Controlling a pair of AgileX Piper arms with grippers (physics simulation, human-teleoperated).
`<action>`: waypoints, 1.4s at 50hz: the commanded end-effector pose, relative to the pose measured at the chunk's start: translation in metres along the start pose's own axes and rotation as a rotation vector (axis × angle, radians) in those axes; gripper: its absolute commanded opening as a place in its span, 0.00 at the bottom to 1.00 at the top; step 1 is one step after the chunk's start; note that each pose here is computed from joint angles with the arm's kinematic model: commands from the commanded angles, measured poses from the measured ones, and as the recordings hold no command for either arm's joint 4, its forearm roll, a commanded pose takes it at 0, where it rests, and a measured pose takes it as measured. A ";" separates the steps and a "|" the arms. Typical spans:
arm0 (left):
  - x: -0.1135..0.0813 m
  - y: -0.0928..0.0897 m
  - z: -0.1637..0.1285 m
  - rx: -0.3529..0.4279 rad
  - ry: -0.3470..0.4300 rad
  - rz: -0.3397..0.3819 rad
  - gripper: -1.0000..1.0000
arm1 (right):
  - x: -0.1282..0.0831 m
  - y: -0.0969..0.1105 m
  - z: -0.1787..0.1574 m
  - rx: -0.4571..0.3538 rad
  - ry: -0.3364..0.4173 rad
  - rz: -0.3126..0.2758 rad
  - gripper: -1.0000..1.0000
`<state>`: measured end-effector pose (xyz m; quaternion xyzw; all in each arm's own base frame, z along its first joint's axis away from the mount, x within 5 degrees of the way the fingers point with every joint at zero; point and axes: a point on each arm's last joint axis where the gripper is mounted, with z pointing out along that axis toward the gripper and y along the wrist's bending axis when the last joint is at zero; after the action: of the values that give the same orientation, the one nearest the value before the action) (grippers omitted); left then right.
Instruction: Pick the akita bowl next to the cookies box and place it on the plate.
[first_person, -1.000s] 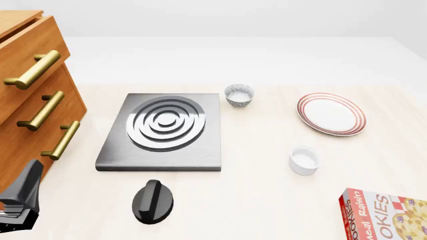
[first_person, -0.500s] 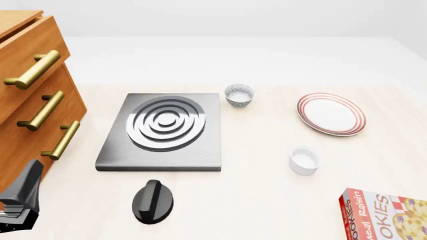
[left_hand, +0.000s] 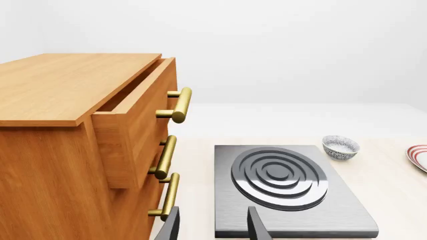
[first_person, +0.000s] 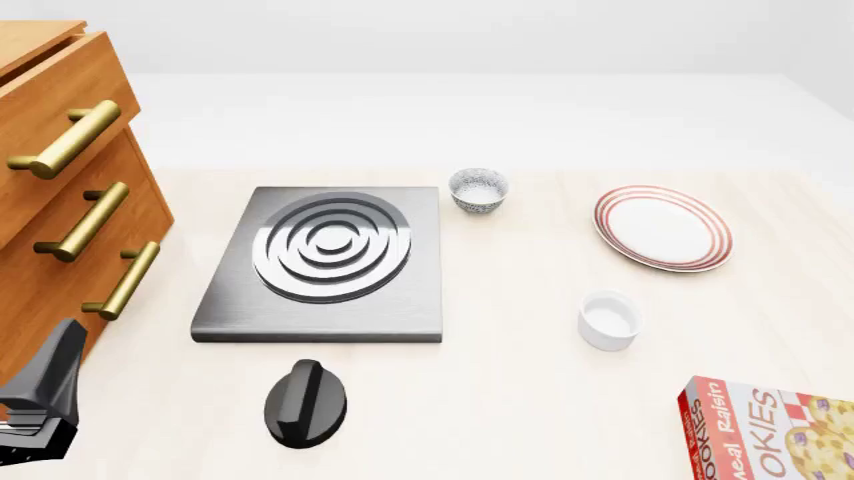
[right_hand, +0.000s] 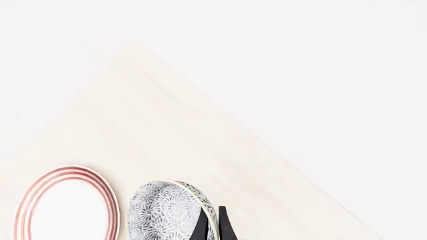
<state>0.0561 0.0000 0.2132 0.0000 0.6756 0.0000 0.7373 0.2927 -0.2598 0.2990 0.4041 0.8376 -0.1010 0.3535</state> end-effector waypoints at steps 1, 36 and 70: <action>0.000 0.000 0.000 0.000 0.000 0.000 1.00 | -0.005 0.011 -0.013 -0.021 -0.008 -0.003 0.00; 0.000 0.000 0.000 0.000 0.000 0.000 1.00 | -0.017 0.048 -0.032 -0.085 -0.016 -0.046 0.00; 0.000 0.000 0.000 0.000 0.000 0.000 1.00 | -0.009 0.097 -0.026 -0.167 0.010 -0.085 0.00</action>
<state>0.0561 0.0000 0.2132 0.0000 0.6756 0.0000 0.7373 0.3484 -0.2004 0.3299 0.3452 0.8608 -0.0532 0.3703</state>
